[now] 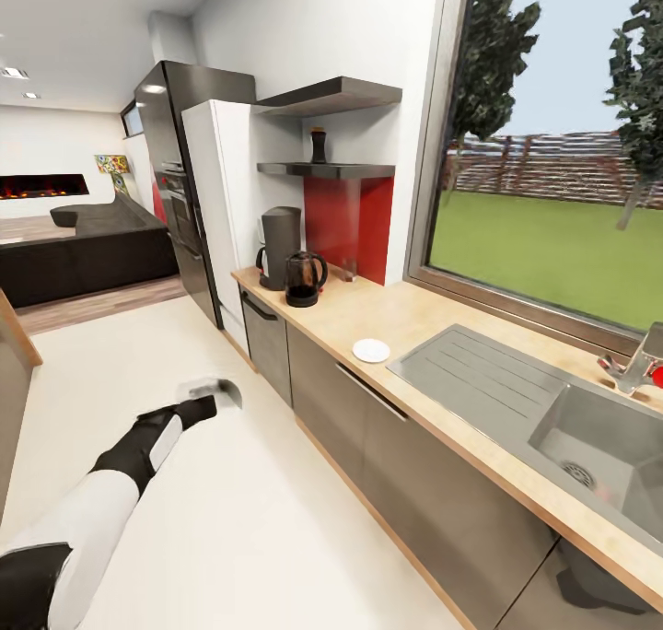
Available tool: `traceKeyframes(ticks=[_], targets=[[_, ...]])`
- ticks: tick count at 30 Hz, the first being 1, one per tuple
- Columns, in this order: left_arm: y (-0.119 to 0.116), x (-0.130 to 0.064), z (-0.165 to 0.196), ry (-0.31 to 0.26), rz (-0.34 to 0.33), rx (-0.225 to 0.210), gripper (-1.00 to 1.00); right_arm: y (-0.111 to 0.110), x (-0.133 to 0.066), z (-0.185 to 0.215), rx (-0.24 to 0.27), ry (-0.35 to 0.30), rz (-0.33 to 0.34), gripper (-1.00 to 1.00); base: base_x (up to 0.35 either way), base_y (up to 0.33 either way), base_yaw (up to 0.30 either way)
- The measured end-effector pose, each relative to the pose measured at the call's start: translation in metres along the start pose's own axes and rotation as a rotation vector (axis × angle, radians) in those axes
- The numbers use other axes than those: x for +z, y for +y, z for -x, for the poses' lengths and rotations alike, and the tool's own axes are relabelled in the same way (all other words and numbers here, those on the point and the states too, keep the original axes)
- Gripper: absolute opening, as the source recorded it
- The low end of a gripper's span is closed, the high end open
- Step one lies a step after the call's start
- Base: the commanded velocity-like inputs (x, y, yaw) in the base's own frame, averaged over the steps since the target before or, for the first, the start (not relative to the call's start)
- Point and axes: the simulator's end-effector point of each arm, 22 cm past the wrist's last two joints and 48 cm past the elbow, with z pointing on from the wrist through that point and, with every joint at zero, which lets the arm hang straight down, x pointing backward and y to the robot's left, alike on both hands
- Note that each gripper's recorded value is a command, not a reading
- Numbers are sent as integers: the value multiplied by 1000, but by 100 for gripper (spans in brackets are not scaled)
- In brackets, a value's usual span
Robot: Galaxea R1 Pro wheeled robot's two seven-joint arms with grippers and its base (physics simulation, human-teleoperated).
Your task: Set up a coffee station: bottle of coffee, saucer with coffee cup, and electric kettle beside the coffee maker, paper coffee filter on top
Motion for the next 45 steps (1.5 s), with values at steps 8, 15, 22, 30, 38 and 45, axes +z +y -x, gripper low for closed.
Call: traceKeyframes(ticks=[8,15,22,30,38,45], targets=[[-42,-33,66,156,-98,56,-100,0,0,0,0,0,0,100,0,0,0],[-50,-60,52,300,-286,193,-100,2,1,8,1,-17,3,100,0,0,0],[-35,-77,52,368,-318,195,-100,1,1,15,2,-32,1,100,164,0,0],[-36,-83,74,349,-305,212,-100,1,1,14,1,-31,1,100,330,9,0],[-30,-83,80,346,-270,238,-100,-1,1,14,-2,-31,-2,100,302,191,0],[-32,-82,78,350,-273,239,-100,-2,1,14,5,-30,-4,100,281,243,0]])
